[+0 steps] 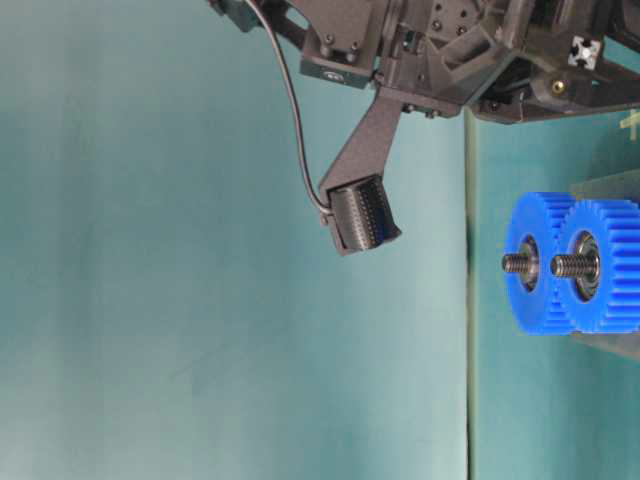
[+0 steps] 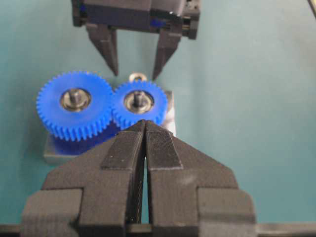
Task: Insert the washer onto the shaft.
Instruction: 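Move the right gripper to the second silver washer and grasp it, then lift the second washer and carry it toward the bottom blue gear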
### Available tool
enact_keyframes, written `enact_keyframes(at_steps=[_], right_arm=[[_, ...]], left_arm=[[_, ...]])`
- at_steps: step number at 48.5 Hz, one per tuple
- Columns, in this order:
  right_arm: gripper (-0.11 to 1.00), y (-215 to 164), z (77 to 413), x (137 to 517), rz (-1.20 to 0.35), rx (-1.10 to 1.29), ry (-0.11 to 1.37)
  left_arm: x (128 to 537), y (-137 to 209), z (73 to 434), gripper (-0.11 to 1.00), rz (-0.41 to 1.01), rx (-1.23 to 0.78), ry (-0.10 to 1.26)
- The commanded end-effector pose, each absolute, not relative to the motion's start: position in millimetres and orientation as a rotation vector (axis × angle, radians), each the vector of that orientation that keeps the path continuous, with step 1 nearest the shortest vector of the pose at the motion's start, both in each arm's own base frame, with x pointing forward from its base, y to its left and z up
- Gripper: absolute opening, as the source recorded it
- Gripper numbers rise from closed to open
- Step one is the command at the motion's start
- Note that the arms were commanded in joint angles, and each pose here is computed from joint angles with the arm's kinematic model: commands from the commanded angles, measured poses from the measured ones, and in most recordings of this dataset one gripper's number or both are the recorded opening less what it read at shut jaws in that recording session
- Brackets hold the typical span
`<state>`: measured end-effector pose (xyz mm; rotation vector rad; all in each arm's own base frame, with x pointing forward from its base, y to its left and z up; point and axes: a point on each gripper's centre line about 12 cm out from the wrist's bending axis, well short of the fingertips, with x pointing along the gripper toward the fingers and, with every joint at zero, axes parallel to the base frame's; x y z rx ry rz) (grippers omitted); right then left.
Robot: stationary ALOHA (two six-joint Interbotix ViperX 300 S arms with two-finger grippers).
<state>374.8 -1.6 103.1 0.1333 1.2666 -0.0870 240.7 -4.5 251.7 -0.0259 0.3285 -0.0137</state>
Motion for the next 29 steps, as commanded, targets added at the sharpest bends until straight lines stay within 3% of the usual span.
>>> enact_keyframes(at_steps=[1, 29], right_arm=[[0.78, -2.2, 110.2, 378.8, -0.091, 0.141, 1.240], [0.77, 5.4, 99.6, 384.4, -0.078, 0.133, 1.257]], left_arm=[[243.4, -4.5, 259.4, 0.00, -0.015, -0.025, 0.302], [243.2, -4.2, 257.8, 0.00, -0.013, -0.025, 0.307]])
